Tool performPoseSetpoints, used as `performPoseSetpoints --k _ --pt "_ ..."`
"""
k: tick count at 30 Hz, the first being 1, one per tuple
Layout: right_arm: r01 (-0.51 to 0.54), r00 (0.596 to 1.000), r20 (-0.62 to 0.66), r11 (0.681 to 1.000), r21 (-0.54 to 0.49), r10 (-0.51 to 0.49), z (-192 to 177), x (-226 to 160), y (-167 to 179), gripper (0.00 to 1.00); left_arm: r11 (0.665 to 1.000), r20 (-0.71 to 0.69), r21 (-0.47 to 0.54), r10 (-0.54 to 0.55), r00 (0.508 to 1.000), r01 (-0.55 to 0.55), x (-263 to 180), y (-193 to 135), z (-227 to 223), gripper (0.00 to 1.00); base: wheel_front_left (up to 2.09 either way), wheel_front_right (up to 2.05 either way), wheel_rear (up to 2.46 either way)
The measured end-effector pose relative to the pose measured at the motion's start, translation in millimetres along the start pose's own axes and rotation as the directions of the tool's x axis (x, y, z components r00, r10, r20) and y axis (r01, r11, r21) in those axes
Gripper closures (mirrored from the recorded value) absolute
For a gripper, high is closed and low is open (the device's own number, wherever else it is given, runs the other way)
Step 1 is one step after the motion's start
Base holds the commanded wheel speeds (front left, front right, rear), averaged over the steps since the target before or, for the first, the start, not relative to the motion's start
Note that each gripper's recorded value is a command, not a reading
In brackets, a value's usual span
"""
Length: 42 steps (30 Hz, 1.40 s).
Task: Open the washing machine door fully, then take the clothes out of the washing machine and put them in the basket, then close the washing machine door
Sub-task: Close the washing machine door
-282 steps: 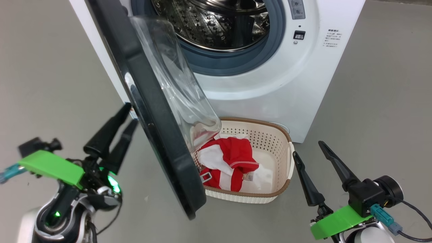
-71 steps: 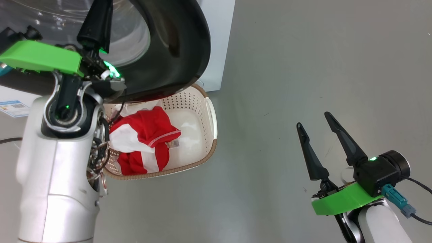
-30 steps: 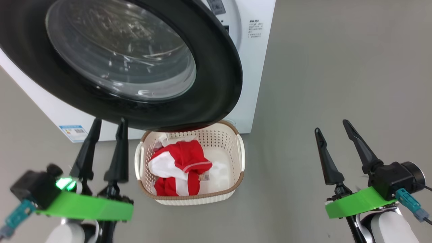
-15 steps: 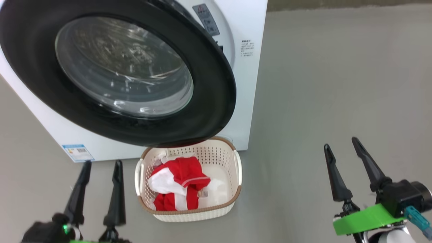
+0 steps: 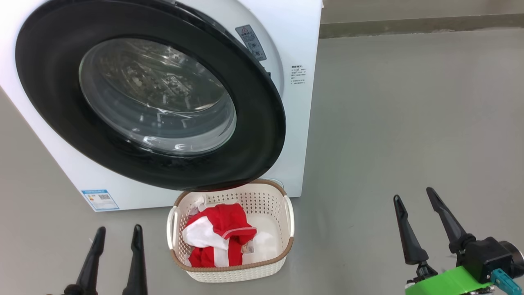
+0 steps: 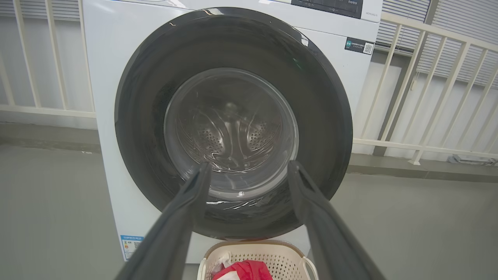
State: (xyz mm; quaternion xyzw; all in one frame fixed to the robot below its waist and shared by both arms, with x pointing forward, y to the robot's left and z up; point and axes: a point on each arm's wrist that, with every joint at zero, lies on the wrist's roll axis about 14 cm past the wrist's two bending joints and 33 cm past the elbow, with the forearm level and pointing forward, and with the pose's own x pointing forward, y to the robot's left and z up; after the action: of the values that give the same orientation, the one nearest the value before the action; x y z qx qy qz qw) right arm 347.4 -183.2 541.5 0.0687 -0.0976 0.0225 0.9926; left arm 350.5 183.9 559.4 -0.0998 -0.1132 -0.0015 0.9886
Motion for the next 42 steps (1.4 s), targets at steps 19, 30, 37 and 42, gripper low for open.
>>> performPoseSetpoints --k 19,30,37,42 --pt "-0.045 0.996 -0.074 0.999 0.002 0.045 -24 1 15 1.00 1.000 -0.030 -0.001 0.002 1.000 -0.002 -10 2 -12 0.00 0.00 0.00 0.00" --pt "-0.231 0.969 -0.095 0.973 -0.019 0.228 -35 68 72 1.00 1.000 -0.054 -0.003 0.024 0.998 -0.024 -14 6 -21 0.00 0.00 0.00 0.00" --pt "-0.334 0.936 -0.128 0.942 -0.024 0.329 -48 103 108 1.00 0.999 -0.061 -0.010 0.037 0.997 -0.037 -6 9 -25 0.00 0.00 0.00 0.00" --pt "-0.389 0.913 -0.140 0.921 -0.026 0.382 -56 129 130 1.00 0.998 -0.068 -0.005 0.054 0.996 -0.055 -1 15 -28 0.00 0.00 0.00 0.00"
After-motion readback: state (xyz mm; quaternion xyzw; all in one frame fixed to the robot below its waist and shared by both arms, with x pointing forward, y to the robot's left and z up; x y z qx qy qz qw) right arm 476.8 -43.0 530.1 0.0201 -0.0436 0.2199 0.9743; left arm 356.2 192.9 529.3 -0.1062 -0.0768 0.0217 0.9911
